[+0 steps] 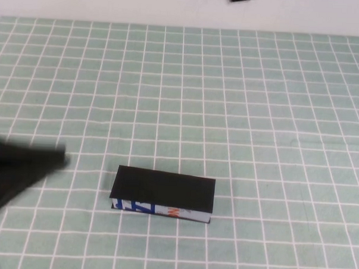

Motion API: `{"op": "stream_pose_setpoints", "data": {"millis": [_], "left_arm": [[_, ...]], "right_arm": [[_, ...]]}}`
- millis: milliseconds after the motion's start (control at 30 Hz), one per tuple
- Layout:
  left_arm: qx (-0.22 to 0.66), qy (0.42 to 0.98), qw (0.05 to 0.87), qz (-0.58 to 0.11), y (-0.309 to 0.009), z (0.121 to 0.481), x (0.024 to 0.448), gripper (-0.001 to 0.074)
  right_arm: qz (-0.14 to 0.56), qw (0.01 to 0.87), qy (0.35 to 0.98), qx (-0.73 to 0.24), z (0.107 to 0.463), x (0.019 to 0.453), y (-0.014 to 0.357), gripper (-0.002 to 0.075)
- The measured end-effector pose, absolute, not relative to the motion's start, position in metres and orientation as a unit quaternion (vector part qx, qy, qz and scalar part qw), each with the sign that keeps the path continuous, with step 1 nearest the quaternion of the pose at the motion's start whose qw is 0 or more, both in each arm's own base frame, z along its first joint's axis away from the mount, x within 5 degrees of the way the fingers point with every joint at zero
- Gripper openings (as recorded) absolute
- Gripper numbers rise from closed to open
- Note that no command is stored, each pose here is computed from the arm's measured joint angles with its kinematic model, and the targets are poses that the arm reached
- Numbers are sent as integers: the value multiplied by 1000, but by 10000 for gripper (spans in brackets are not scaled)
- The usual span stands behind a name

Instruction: Return glasses to glasses case

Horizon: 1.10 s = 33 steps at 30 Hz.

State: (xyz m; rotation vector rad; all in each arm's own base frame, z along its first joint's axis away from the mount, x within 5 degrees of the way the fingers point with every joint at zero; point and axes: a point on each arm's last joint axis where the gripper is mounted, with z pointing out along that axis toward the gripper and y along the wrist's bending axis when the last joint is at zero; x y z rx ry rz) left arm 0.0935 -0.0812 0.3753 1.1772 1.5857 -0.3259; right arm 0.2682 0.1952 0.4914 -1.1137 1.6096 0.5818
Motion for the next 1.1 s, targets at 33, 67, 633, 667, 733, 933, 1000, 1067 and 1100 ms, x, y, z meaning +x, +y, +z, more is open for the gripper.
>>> {"op": "stream_pose_setpoints", "data": {"millis": [33, 67, 633, 667, 733, 933, 1000, 1067, 1100], "left_arm": [[510, 672, 519, -140, -80, 374, 88, -2], [522, 676, 500, -142, -79, 372, 84, -2], [449, 774, 445, -22, -56, 358, 105, -2], [442, 772, 456, -23, -57, 360, 106, -2], [431, 767, 474, -31, -59, 363, 108, -2], [404, 753, 517, -48, -62, 371, 111, -2], [398, 751, 524, -53, -63, 372, 112, -2], [393, 750, 529, -63, -64, 374, 112, -2], [391, 749, 530, -67, -64, 374, 112, -2]], "right_arm": [[241, 530, 665, -467, 499, 259, 190, -11], [238, 535, 660, -471, 506, 250, 186, -11], [124, 529, 735, -405, 462, 173, 116, -11], [109, 530, 746, -389, 452, 171, 110, -11], [81, 535, 758, -364, 436, 164, 98, -11], [58, 554, 762, -331, 387, 134, 74, -11], [62, 559, 761, -323, 373, 123, 68, -11], [73, 562, 765, -306, 355, 112, 62, -11], [80, 567, 764, -297, 349, 106, 59, -11]]}}
